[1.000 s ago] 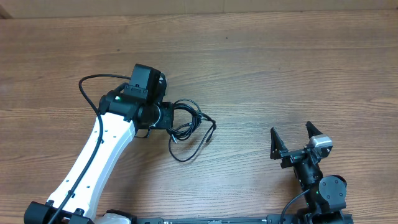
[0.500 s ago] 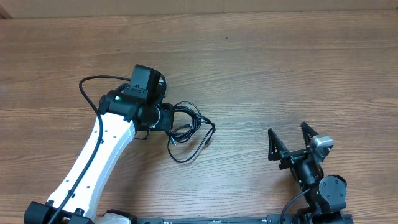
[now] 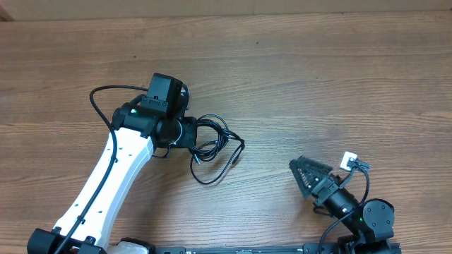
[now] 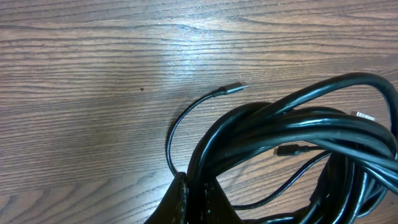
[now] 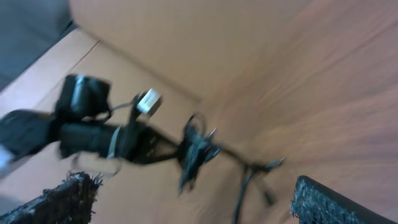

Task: Untangle cables
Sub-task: 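Move the right gripper toward the cable bundle held by the left gripper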

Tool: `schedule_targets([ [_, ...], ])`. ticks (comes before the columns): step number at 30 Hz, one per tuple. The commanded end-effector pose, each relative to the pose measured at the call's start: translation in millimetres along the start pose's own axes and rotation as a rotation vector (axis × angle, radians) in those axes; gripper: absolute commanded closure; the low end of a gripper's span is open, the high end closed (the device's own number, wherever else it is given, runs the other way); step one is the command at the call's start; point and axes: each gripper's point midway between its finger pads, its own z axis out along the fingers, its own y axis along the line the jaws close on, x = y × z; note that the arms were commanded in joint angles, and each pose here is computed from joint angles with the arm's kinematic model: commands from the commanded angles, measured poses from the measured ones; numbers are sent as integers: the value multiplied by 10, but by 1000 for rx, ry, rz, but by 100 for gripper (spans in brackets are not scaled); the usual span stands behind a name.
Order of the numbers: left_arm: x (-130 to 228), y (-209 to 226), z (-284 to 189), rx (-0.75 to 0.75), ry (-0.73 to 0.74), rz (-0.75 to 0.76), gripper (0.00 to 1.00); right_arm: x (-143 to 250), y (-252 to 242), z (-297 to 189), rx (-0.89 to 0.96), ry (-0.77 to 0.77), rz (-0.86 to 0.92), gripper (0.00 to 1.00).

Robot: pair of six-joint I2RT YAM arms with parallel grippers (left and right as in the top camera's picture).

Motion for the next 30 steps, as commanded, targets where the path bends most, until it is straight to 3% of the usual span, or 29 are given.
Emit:
schedule_targets([
  [1,-85,-90,-112,36,-41,32,96,179,101,-9,-62,101,97,0],
  [13,-120,-101,-114,40,-56,34,96,100,115,-81,69,98,47,0],
  [26,-127,-103,-114,41,-59,35,96,-142,348,11,284,193,204,5],
  [30,-128,-102,-115,41,-59,34,96,-204,355,92,365,241,263,11],
])
